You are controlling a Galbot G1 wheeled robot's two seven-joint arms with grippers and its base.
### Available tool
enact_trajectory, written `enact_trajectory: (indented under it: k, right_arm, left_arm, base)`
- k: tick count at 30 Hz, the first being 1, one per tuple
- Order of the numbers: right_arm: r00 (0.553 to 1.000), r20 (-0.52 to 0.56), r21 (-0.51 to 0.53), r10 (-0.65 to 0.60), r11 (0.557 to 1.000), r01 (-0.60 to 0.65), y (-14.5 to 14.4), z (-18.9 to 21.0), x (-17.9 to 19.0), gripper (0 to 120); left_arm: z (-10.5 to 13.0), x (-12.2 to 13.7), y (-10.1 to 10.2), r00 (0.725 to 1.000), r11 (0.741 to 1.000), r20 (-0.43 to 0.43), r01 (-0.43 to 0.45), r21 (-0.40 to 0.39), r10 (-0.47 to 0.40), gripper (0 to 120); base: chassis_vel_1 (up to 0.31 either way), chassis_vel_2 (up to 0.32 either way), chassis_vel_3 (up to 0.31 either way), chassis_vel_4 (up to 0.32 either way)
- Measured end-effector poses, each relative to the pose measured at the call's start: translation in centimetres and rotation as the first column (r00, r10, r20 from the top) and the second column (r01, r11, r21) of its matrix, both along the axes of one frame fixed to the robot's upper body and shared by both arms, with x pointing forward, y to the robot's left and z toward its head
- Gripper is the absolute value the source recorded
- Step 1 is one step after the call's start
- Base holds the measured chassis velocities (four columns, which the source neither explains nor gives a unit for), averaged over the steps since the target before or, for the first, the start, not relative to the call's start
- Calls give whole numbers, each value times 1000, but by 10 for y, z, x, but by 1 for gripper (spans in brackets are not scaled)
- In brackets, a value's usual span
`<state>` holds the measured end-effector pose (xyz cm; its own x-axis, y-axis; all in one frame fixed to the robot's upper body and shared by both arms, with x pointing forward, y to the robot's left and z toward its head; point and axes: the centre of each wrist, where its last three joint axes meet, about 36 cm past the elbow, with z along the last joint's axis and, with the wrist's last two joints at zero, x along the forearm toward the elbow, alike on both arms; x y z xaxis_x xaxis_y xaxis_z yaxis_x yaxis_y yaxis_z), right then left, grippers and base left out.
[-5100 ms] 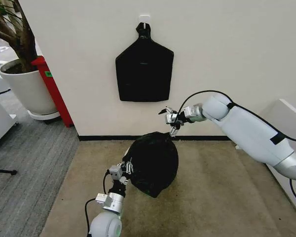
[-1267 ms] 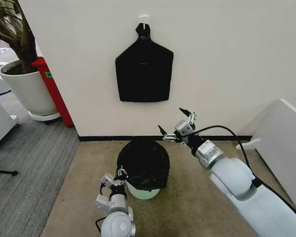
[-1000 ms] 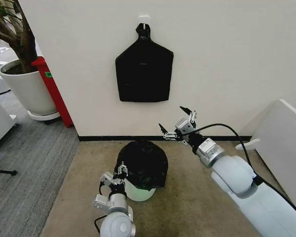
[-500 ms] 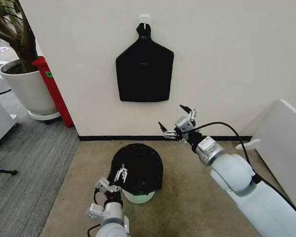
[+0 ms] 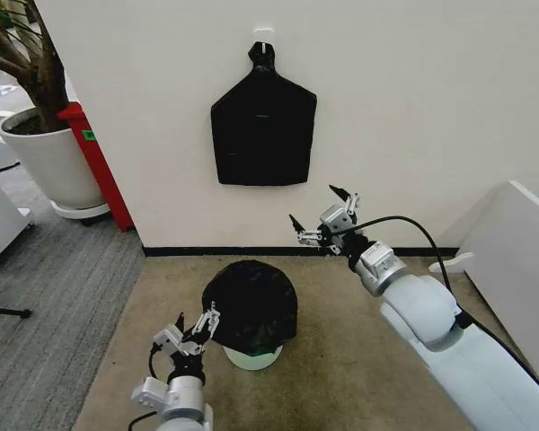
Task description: Place the garbage bag over the trash bin.
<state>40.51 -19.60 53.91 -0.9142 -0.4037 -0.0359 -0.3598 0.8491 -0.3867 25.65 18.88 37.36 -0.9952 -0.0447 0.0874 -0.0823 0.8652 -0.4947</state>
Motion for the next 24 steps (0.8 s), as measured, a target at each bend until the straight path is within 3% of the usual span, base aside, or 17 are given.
enact_trajectory:
  k: [3,6,10,18,24]
  right_arm:
    - [998,-44,77,-55,995,58,0,-3,-2,100]
    - [994,-67,113,-83,989,90,-1,-5,-3,100]
    - [971,-153,226,-185,950,217,-6,-16,-11,100]
    - [936,-222,339,-272,879,336,-19,-74,-23,100]
    - [924,-256,388,-285,845,368,-31,-119,-27,100]
  left_arm:
    - [1,9,18,999,996,16,30,83,-32,100]
    - [2,14,26,999,993,27,39,115,-42,100]
    - [6,44,60,988,970,97,100,220,-124,100]
    - [9,83,97,934,930,197,237,279,-297,99]
    - [9,100,104,926,913,195,253,320,-325,97]
  base:
    - [0,0,0,0]
    - [0,0,0,0]
    - [0,0,0,0]
    - [0,0,0,0]
    - [0,0,0,0]
